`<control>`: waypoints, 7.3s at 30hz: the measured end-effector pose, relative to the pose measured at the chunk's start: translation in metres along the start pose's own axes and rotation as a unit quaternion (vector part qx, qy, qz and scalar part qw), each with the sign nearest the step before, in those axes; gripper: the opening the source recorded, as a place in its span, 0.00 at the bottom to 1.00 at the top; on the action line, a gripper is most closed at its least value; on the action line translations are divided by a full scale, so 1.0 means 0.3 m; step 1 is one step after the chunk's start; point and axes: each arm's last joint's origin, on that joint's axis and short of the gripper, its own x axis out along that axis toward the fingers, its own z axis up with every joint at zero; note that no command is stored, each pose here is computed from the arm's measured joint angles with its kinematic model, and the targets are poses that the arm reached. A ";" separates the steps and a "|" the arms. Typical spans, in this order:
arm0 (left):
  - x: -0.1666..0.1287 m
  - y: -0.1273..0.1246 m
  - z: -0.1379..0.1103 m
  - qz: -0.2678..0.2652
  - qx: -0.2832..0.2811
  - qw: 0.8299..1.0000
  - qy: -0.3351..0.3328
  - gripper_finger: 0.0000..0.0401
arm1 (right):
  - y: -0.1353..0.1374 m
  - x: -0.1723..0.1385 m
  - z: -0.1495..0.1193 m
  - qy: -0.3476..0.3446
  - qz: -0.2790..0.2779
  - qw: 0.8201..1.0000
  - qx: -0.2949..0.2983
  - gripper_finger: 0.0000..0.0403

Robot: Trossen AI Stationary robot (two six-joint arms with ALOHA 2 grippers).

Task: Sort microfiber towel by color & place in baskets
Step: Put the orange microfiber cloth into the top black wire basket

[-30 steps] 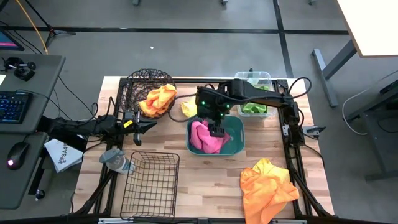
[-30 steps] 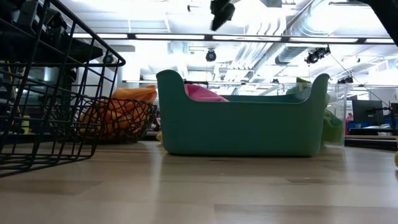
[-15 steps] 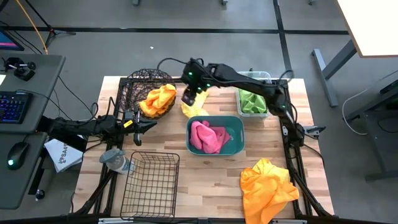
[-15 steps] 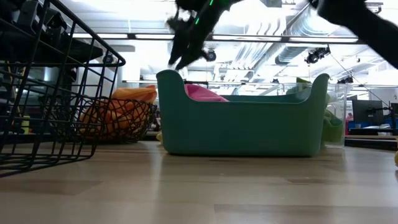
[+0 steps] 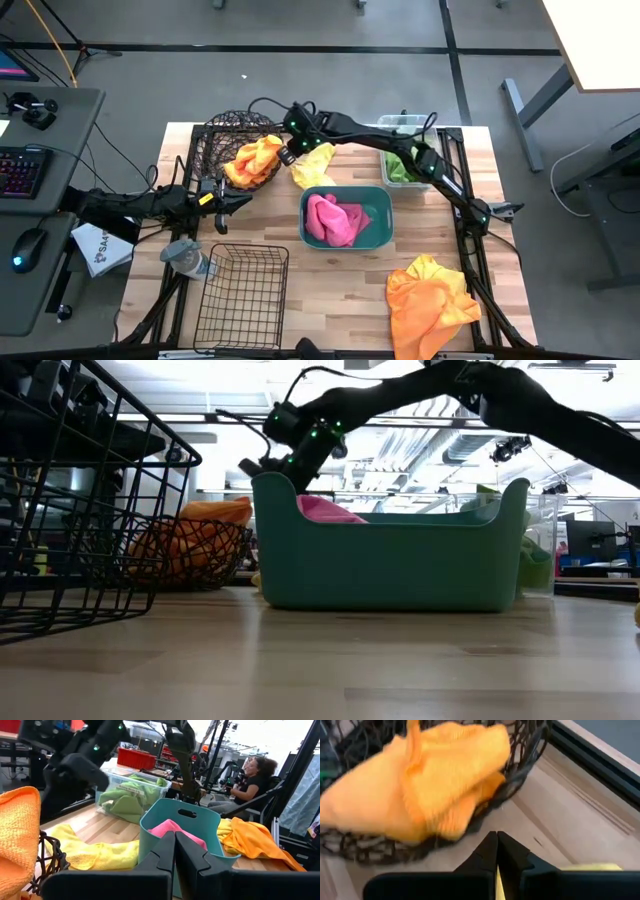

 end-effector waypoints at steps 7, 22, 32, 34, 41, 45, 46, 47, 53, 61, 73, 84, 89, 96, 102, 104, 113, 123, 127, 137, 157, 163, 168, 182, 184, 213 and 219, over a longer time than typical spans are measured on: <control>0.000 0.000 0.000 0.000 0.000 1.000 0.000 0.00 | 0.062 0.007 0.032 -0.077 0.041 0.996 -0.002 0.01; 0.000 0.000 0.000 0.000 0.000 1.000 0.000 0.00 | 0.239 0.151 -0.047 -0.135 0.132 0.982 -0.024 0.00; 0.000 0.000 0.000 0.000 0.000 1.000 0.000 0.00 | 0.245 -0.037 0.036 -0.180 0.114 0.967 -0.143 0.00; 0.000 0.000 0.000 0.000 0.000 1.000 0.000 0.00 | 0.231 -0.068 0.039 -0.162 0.103 0.967 -0.167 0.00; 0.000 0.000 0.000 0.000 0.000 1.000 0.000 0.00 | 0.163 -0.328 0.005 -0.006 0.065 0.979 -0.191 0.15; 0.000 0.000 0.000 0.000 0.000 1.000 -0.001 0.00 | 0.181 -0.464 -0.138 0.191 0.058 0.957 -0.209 0.30; 0.000 0.000 0.000 0.000 0.000 1.000 0.000 0.00 | 0.197 -0.494 -0.178 0.236 0.053 0.947 -0.214 0.33; 0.000 0.000 0.000 0.000 0.000 1.000 0.000 0.00 | 0.219 -0.523 -0.214 0.270 0.047 0.936 -0.220 0.36; 0.000 0.000 0.000 0.000 0.000 1.000 0.000 0.00 | 0.400 -0.715 -0.406 0.251 0.045 0.934 -0.250 0.48; 0.001 0.000 -0.001 -0.001 0.001 1.000 0.002 0.00 | 0.352 -0.870 -0.867 0.359 -0.092 0.923 -0.105 0.54; 0.001 0.000 -0.001 0.000 0.000 1.000 0.001 0.00 | 0.300 -0.874 -1.370 0.443 -0.095 0.863 0.222 0.56; 0.001 0.000 -0.001 0.000 0.000 1.000 0.001 0.00 | 0.305 -0.895 -1.525 0.436 -0.178 0.836 0.280 0.56; 0.001 0.000 -0.001 0.000 0.000 1.000 0.001 0.00 | 0.310 -0.868 -1.547 0.436 -0.181 0.846 0.247 0.54; 0.001 0.000 -0.001 0.000 0.000 1.000 0.001 0.00 | 0.352 -0.863 -1.537 0.453 -0.135 0.857 0.204 0.08; 0.001 0.000 -0.001 0.000 0.001 1.000 0.001 0.00 | 0.467 -1.056 -1.306 0.407 0.011 0.893 0.194 0.01; 0.001 0.000 -0.001 0.000 0.000 1.000 0.001 0.00 | 0.495 -1.134 -1.180 0.332 0.089 0.918 0.199 0.02; 0.001 0.000 -0.001 0.000 0.000 1.000 0.001 0.00 | 0.539 -1.310 -0.588 -0.103 0.286 0.950 0.075 0.00; 0.001 0.000 -0.001 0.000 0.000 1.000 0.001 0.00 | 0.459 -1.094 -0.027 -0.361 0.309 0.878 -0.057 0.00; 0.001 0.000 -0.001 0.000 0.000 1.000 0.001 0.00 | 0.395 -0.956 0.154 -0.413 0.339 0.842 -0.072 0.00; 0.001 0.000 -0.001 0.000 0.001 1.000 0.001 0.00 | 0.185 -0.600 0.289 -0.466 0.358 0.809 0.013 0.00; 0.001 0.000 -0.001 0.000 0.001 1.000 0.001 0.00 | 0.330 0.142 -0.022 -0.225 0.421 0.876 0.072 0.00; 0.001 0.000 -0.001 0.000 0.000 1.000 0.001 0.00 | 0.291 0.127 0.017 -0.217 0.408 0.882 0.096 0.03; 0.001 0.000 -0.001 0.000 0.001 1.000 0.001 0.00 | 0.275 0.099 0.053 -0.221 0.368 0.902 0.038 0.25; 0.001 0.000 -0.001 0.000 0.000 1.000 0.001 0.00 | 0.062 -0.018 0.148 -0.259 0.071 0.962 0.052 0.63; 0.001 0.000 -0.001 0.000 0.001 1.000 0.001 0.00 | -0.014 -0.019 0.156 -0.242 0.025 0.965 0.102 0.61; 0.001 0.000 -0.001 0.000 0.000 1.000 0.001 0.00 | -0.053 0.072 0.107 -0.168 0.038 0.979 0.108 0.00; 0.001 0.000 -0.001 0.000 0.001 1.000 0.001 0.00 | 0.061 0.072 0.084 -0.183 0.078 0.979 0.032 0.00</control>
